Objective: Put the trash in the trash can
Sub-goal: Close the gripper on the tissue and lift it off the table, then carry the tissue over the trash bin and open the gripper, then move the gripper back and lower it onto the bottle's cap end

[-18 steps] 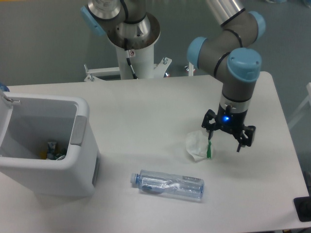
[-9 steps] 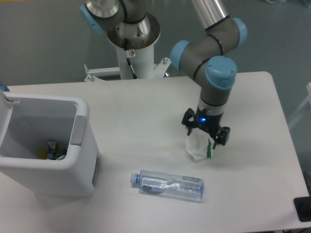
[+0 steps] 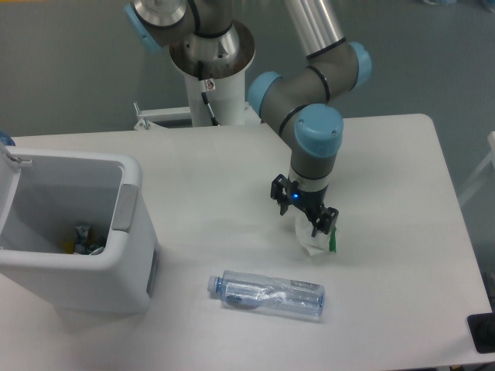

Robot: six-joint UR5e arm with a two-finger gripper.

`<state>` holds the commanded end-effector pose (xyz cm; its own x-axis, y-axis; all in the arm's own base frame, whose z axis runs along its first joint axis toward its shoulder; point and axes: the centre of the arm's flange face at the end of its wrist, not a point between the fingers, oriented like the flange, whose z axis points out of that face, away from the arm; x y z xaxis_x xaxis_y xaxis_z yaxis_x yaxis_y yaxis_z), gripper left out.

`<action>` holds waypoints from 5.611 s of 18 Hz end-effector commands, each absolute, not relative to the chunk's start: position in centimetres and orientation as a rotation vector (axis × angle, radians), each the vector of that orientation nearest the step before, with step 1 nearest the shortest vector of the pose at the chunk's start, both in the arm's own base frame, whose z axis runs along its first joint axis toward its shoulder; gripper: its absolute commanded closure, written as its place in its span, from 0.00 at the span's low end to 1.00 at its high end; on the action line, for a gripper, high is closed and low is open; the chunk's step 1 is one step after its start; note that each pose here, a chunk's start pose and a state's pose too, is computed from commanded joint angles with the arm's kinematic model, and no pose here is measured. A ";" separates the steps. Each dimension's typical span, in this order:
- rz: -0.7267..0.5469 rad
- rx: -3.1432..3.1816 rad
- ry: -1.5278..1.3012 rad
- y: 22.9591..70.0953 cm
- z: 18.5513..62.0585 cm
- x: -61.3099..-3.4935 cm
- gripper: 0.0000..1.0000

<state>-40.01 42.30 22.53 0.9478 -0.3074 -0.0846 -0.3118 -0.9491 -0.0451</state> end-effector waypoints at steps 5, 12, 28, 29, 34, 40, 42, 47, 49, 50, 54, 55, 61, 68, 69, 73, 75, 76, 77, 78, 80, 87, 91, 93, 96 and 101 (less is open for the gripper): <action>0.124 -3.051 0.485 42.3 22.6 -40.1 1.00; 0.176 -3.021 0.460 43.1 24.8 -41.5 1.00; -0.084 -2.360 -0.090 46.7 41.8 -42.0 1.00; -0.093 -2.337 -0.115 47.1 43.1 -41.9 1.00; -0.156 -2.228 -0.206 49.4 49.6 -39.9 1.00; -0.224 -2.192 -0.202 51.7 54.1 -32.5 1.00; -0.236 -2.184 -0.174 52.1 55.4 -29.7 1.00; -0.313 -2.198 -0.107 53.2 55.8 -22.3 1.00; -0.334 -2.207 -0.057 53.0 55.3 -19.5 1.00; -0.346 -2.212 -0.043 52.9 55.1 -18.3 1.00; -0.368 -2.230 0.001 51.9 53.7 -15.4 1.00; -0.362 -2.231 0.010 51.9 53.6 -15.4 1.00; -0.340 -2.235 0.068 52.6 53.1 -15.7 0.00; -0.177 -2.299 0.054 53.1 50.8 -22.4 0.00; -0.128 -2.323 0.049 53.2 50.1 -24.3 0.00; 0.039 -2.425 0.098 52.8 46.4 -30.8 0.00; 0.088 -2.447 0.124 52.1 45.4 -33.6 0.00; 0.100 -2.451 0.128 52.0 45.0 -34.9 0.00; 0.110 -2.457 0.135 51.9 44.5 -36.3 0.00; 0.116 -2.466 0.156 52.1 43.5 -37.7 0.00; 0.109 -2.483 0.235 52.8 41.1 -38.9 0.00; 0.027 -2.519 0.595 52.6 31.3 -37.9 0.00; 0.013 -2.525 0.624 52.9 30.2 -37.6 0.00; 0.011 -2.528 0.697 53.6 29.0 -37.1 0.00; 0.062 -2.596 0.780 54.8 28.3 -35.7 0.00; 0.085 -2.659 0.931 56.4 25.6 -33.6 0.00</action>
